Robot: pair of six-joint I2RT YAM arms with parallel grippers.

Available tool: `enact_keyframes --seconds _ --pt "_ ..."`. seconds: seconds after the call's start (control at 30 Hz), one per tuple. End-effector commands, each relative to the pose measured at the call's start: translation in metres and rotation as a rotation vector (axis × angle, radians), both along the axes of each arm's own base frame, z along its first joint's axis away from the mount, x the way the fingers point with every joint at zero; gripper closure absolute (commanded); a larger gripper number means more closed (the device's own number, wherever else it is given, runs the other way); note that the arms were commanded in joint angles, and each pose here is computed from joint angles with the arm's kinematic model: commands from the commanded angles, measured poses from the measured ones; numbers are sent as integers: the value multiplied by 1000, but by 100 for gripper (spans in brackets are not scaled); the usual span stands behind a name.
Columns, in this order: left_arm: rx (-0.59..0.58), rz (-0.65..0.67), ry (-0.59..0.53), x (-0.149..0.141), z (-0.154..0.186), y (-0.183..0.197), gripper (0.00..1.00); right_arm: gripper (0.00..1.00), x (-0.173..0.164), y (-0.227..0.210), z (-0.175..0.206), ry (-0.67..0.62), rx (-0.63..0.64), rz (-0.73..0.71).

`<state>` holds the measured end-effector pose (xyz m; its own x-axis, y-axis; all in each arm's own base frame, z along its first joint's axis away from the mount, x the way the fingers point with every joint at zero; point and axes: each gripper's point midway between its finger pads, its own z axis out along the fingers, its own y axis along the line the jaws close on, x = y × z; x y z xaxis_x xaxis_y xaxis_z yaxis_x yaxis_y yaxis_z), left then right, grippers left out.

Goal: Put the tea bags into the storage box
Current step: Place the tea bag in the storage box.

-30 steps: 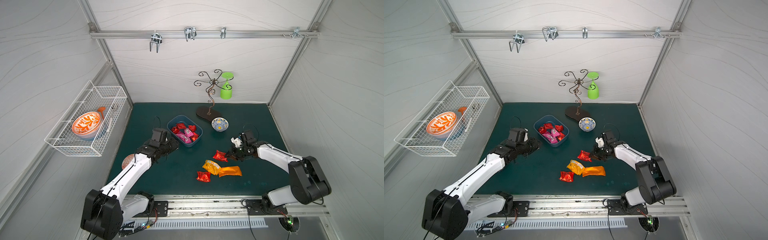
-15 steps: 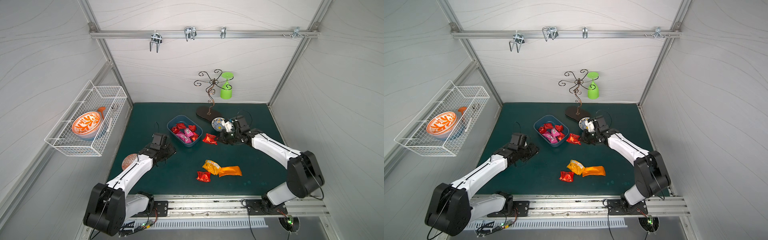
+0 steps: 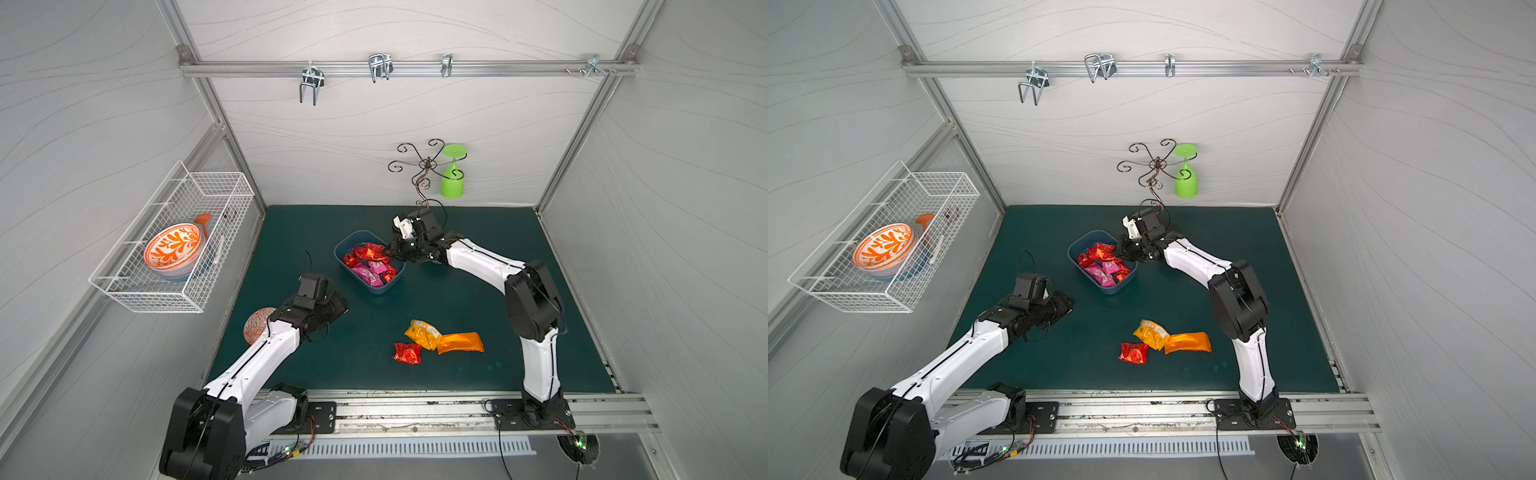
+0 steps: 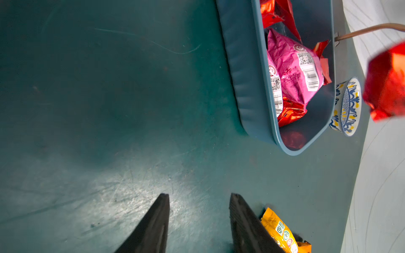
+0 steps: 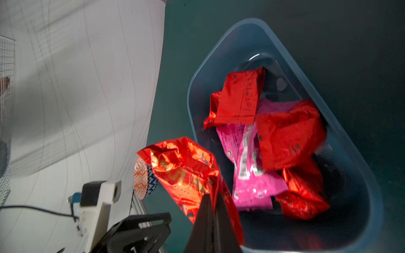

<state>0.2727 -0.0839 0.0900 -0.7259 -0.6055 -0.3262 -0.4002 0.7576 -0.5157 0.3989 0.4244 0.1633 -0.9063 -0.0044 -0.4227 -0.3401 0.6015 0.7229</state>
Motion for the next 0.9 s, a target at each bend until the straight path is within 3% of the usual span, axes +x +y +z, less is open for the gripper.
enact_keyframes --seconds 0.0,0.2,0.27,0.37,0.43,0.53,0.87 --pt "8 10 -4 -4 2 6 51 100 20 13 -8 -8 -33 -64" --pt "4 12 -15 -4 5 6 51 100 35 25 -29 30 -65 -80" --pt "3 7 -14 -4 5 5 51 93 35 28 -28 37 -55 -72" --pt "5 4 -17 -2 8 5 51 73 29 30 -14 7 -33 -45" --pt "7 -8 -22 -1 11 4 51 54 23 25 -3 -21 -29 -34" --pt "12 -31 -34 2 16 2 51 40 10 14 12 -55 -30 -11" --pt "-26 -149 -106 16 38 -19 51 36 -67 -39 20 -82 -130 143"
